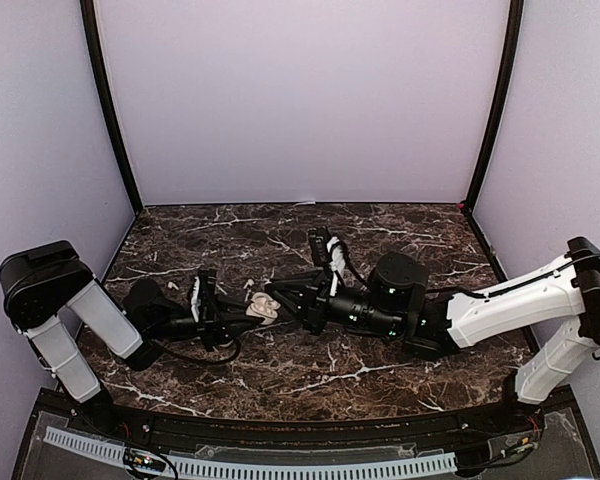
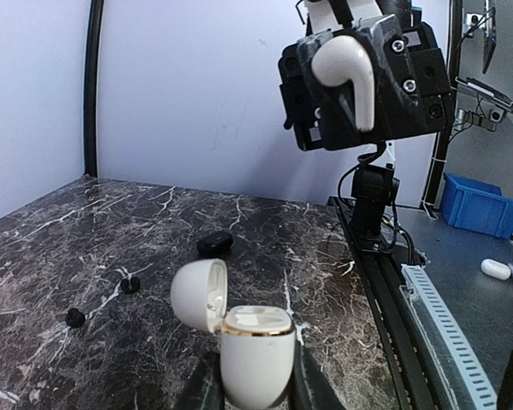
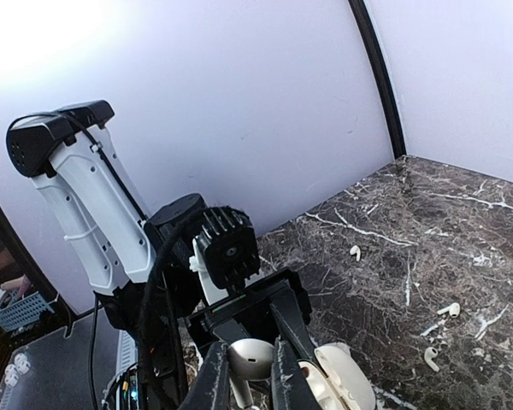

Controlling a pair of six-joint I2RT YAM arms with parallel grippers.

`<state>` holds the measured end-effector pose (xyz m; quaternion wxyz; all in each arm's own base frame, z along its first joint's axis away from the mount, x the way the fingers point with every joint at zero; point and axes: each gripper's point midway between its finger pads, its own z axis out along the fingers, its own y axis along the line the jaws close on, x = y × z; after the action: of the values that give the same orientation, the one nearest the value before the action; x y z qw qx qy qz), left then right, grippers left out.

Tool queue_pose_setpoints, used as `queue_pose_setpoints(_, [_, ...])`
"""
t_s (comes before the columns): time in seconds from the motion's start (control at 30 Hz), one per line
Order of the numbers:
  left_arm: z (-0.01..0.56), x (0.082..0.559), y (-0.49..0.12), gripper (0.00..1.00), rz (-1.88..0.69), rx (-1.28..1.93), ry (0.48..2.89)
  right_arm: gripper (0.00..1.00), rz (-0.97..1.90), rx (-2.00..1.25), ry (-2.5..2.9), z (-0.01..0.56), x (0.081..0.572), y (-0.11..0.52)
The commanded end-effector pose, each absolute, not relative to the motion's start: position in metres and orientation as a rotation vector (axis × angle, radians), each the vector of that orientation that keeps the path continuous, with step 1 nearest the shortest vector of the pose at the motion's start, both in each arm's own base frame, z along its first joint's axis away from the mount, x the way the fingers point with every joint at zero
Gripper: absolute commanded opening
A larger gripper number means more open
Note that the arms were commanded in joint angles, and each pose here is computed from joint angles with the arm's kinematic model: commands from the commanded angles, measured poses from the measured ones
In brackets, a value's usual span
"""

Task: Insert the wireless bluetooth earbuds into the charging case
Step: Place the left earbud at the center of the board.

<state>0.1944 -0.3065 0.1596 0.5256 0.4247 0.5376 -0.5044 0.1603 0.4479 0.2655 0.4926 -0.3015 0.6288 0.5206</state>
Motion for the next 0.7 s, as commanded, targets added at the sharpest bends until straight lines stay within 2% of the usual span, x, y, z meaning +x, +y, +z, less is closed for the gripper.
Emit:
queue_pose_setpoints(0.0, [0.206, 0.173, -0.303, 0.12, -1.149, 1.055, 0.983, 0.11, 1.307, -0.781, 1.405, 0.282, 0.143, 0.459])
queue_pose_setpoints(0.4, [0.208, 0.178, -0.301, 0.12, -1.124, 1.02, 0.997, 0.11, 1.194, -0.74, 1.472, 0.255, 0.152, 0.438])
queue_pose_setpoints(0.67, [0.207, 0.199, -0.29, 0.12, -0.995, 0.914, 1.06, 0.08, 0.963, -0.675, 1.833, 0.174, 0.168, 0.397])
